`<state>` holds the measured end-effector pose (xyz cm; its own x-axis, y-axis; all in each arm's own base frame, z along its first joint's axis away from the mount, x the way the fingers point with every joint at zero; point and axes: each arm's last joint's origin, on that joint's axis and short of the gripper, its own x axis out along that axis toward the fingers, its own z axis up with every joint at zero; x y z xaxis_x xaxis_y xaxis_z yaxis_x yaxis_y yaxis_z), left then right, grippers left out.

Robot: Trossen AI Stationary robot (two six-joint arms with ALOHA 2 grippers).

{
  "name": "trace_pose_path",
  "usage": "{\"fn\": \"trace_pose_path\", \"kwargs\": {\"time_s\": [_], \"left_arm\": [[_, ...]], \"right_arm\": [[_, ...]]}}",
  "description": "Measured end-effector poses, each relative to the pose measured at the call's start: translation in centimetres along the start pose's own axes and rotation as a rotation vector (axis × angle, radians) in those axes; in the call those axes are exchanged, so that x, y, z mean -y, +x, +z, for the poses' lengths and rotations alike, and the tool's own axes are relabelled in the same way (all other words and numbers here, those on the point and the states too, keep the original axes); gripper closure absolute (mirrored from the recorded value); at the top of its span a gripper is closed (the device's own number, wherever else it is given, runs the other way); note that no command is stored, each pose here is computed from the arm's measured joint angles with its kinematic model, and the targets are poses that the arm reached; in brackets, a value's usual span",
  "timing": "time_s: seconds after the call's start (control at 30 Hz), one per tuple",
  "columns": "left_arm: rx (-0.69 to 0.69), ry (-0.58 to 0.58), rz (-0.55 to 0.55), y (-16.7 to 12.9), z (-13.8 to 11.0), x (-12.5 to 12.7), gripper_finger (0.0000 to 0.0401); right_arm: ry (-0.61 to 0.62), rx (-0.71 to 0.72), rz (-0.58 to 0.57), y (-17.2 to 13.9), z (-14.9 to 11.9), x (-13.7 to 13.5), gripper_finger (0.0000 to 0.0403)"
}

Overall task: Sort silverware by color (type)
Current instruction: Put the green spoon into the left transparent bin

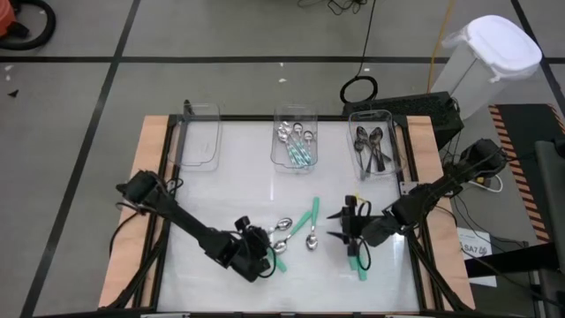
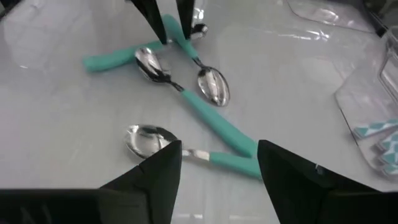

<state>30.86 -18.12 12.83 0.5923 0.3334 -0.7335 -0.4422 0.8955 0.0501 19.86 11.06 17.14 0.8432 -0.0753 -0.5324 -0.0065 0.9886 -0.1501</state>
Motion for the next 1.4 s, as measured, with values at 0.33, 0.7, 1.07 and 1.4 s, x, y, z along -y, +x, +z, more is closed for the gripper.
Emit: {"fn": "trace_pose_path", "kwargs": {"time_s": [0.33,0.7,1.07,1.4], "left_arm": [[0.007,0.002,0.095,1.8,-0.9,-0.3,0.024],[-0.118,0.095,0.17,1.0,2.9,-0.8,0.024],[-0.31,-0.046,0.071,3.9,5.5,-3.7,0.024],[-0.393,-0.088,0.014,5.5,6.0,-4.6,0.0334]], "right_arm": [[-0.019,0.002,0.002,0.0,0.0,0.0,0.0197],[-0.039,0.0,0.001,0.0,0.0,0.0,0.0197],[-0.04,-0.001,0.002,0.0,0.0,0.0,0.0197],[-0.044,-0.003,0.004,0.0,0.0,0.0,0.0197]]}}
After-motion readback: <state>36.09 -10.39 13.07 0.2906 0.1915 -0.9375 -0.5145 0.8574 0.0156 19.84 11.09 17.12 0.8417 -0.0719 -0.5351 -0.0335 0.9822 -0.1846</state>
